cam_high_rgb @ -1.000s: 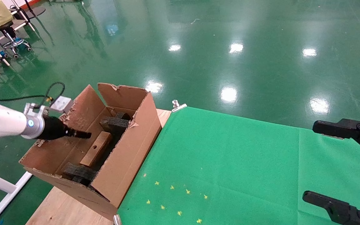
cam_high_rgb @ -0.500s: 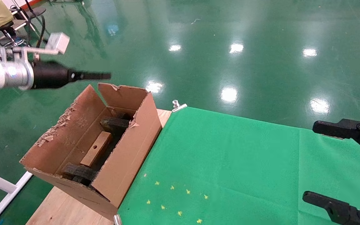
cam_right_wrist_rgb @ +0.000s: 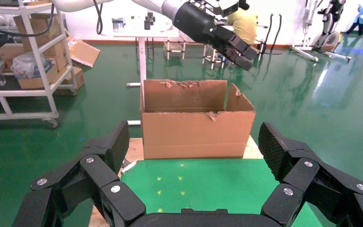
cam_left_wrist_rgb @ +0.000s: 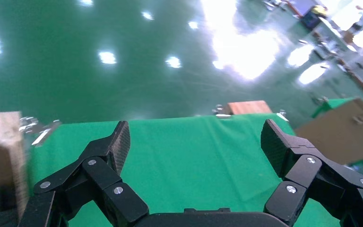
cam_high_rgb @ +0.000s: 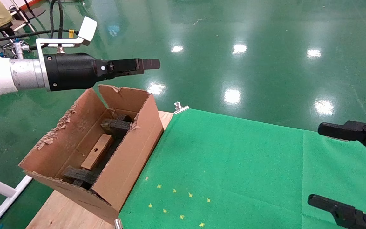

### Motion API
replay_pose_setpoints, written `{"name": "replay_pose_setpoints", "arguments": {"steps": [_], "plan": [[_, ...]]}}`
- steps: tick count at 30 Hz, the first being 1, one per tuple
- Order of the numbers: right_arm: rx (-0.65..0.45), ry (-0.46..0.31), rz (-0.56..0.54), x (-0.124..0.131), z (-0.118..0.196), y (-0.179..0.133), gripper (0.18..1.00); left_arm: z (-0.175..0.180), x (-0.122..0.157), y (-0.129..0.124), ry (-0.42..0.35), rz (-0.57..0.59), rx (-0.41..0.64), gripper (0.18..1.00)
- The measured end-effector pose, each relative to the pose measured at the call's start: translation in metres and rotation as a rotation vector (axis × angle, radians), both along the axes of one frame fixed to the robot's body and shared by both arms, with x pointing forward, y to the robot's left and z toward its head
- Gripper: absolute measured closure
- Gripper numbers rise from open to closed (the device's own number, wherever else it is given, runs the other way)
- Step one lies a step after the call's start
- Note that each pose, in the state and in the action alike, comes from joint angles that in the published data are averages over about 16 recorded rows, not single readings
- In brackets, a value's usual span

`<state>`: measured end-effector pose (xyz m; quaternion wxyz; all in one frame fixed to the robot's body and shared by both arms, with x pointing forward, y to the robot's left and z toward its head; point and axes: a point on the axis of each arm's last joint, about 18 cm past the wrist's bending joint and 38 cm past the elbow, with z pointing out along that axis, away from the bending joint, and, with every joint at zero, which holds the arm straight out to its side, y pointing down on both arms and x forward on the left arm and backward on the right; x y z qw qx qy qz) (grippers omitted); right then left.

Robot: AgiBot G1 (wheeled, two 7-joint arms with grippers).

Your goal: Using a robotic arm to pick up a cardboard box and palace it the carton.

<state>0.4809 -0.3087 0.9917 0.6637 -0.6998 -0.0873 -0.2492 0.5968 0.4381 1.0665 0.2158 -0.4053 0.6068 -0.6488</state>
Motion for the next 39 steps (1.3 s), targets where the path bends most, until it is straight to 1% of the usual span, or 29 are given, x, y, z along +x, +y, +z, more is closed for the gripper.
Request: {"name": "replay_pose_setpoints", "arguments": {"steps": [7, 13, 26, 39], "plan": [[0.0, 0.0, 0.0, 0.0, 0.0, 0.0, 0.178, -0.004, -0.003, -0.013, -0.027, -0.057, 0.019, 0.183], [0.0, 0.0, 0.0, 0.0, 0.0, 0.0, 0.178, -0.011, -0.008, -0.027, -0.071, -0.121, 0.061, 0.183], [0.0, 0.0, 0.0, 0.0, 0.0, 0.0, 0.178, -0.027, -0.026, -0.064, -0.202, -0.286, 0.157, 0.183], [0.0, 0.0, 0.0, 0.0, 0.0, 0.0, 0.178, -0.043, -0.052, -0.094, -0.352, -0.438, 0.24, 0.183]]}}
